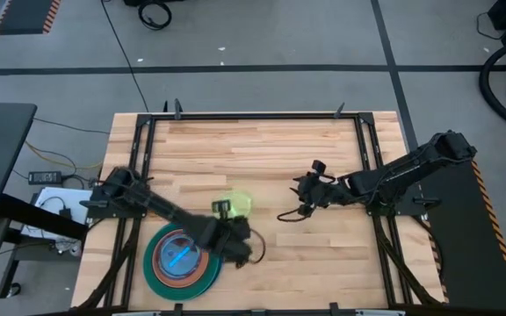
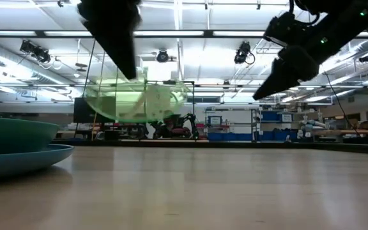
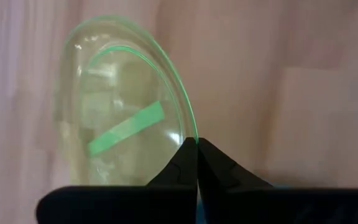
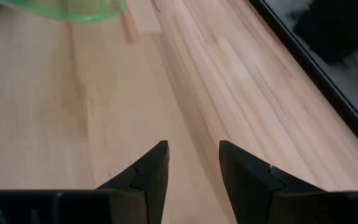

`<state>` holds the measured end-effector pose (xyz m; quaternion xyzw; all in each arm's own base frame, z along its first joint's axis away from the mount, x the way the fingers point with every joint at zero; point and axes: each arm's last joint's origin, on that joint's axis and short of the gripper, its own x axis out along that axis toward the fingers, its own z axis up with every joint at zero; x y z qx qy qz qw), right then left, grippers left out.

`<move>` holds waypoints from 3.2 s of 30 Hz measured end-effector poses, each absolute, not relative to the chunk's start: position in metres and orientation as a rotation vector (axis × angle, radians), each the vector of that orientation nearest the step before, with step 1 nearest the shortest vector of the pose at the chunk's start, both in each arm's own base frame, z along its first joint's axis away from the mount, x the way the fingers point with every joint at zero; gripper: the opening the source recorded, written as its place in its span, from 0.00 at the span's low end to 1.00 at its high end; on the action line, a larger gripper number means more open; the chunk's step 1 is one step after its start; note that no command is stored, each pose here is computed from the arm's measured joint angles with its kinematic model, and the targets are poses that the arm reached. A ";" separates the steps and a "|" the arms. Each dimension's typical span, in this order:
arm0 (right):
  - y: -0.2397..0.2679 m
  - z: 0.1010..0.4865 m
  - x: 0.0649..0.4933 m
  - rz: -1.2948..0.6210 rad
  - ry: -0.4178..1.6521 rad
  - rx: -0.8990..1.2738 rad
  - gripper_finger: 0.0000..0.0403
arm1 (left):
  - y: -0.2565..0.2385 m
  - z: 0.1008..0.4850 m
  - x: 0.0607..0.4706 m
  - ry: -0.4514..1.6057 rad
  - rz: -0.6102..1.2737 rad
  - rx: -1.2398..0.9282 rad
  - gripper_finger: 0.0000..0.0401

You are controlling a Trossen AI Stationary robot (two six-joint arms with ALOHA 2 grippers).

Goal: Stack plastic plates
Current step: Stack the light green plate on top of the blue plate

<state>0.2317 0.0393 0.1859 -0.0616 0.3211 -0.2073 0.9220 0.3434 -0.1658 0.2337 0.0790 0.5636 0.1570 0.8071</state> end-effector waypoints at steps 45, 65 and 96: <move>-0.029 0.195 0.267 -0.241 0.458 -0.152 0.38 | -0.274 0.261 0.243 1.446 0.609 -0.518 0.01; -0.029 0.194 0.267 -0.240 0.460 -0.152 0.38 | -0.280 0.233 0.250 1.469 0.689 -0.439 0.02; -0.028 0.193 0.266 -0.192 0.467 -0.115 0.38 | -0.281 0.214 0.257 1.395 0.699 -0.264 0.43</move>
